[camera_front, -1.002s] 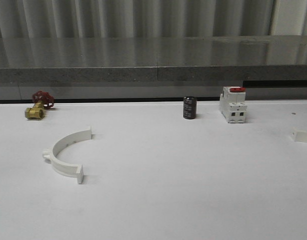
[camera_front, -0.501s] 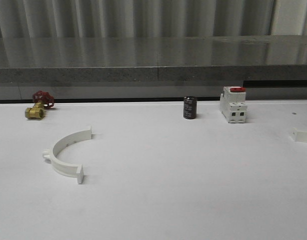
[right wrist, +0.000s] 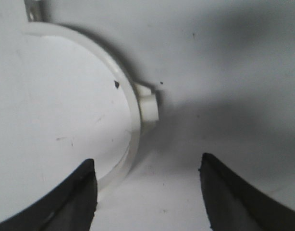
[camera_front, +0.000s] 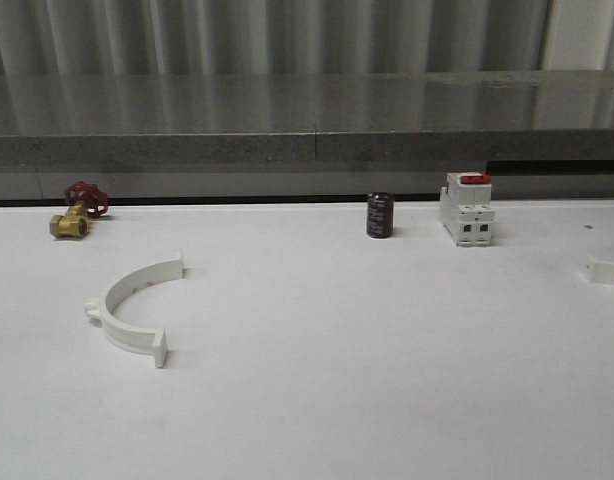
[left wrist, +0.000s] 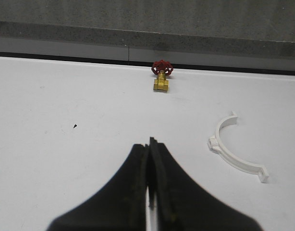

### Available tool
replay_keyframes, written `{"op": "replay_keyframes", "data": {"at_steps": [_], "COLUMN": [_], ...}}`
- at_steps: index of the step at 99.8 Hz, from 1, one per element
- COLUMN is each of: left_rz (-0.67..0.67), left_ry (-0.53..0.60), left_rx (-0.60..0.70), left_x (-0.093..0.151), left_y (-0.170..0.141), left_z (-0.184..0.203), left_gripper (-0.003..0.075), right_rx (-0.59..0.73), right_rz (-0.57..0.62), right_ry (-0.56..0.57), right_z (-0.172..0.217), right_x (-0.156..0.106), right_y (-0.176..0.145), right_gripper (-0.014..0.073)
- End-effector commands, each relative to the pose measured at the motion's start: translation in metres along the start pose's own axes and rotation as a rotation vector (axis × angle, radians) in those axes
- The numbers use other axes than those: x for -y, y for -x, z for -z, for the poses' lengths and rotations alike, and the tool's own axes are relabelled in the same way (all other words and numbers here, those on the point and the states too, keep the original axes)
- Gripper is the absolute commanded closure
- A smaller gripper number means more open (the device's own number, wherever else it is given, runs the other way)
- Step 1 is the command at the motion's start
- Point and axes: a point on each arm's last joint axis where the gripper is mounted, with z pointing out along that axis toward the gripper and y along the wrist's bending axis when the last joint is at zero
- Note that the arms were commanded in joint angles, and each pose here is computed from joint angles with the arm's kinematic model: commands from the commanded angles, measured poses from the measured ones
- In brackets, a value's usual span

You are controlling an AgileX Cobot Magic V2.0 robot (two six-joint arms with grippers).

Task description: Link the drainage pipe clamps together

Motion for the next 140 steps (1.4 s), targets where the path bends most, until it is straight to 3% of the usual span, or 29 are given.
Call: {"op": "replay_keyframes", "data": {"at_steps": [1, 29, 34, 53, 63, 92, 120, 140], "left_rz": [0.001, 0.001, 0.001, 0.001, 0.001, 0.001, 0.001, 0.001], "left_ry": [-0.007, -0.007, -0.007, -0.007, -0.007, -0.007, -0.007, -0.007], "left_rx": [0.084, 0.084, 0.084, 0.084, 0.084, 0.084, 0.084, 0.084], "left_x": [0.001, 0.001, 0.001, 0.001, 0.001, 0.001, 0.001, 0.001], "left_y": [0.013, 0.013, 0.013, 0.013, 0.013, 0.013, 0.013, 0.013], "left_z": [0.003, 0.003, 0.003, 0.003, 0.003, 0.003, 0.003, 0.003], "left_gripper": [0.0741, 0.0741, 0.0741, 0.0741, 0.0741, 0.0741, 0.0741, 0.0741], "right_rx": [0.067, 0.005, 0.006, -0.010, -0.009, -0.014, 0.020, -0.009], "right_rz": [-0.006, -0.007, -0.007, -0.007, -0.007, 0.006, 0.046, 0.138], "right_ry": [0.008, 0.001, 0.002, 0.000, 0.000, 0.006, 0.042, 0.071], "right_z": [0.008, -0.019, -0.020, -0.020, -0.020, 0.002, 0.057, 0.075], "right_x": [0.000, -0.002, -0.002, -0.002, -0.002, -0.007, -0.046, -0.090], "right_y": [0.018, 0.034, 0.035, 0.033, 0.033, 0.039, 0.038, 0.027], "right_gripper": [0.0128, 0.0130, 0.0161, 0.0531, 0.0614, 0.0621, 0.0621, 0.0621]}}
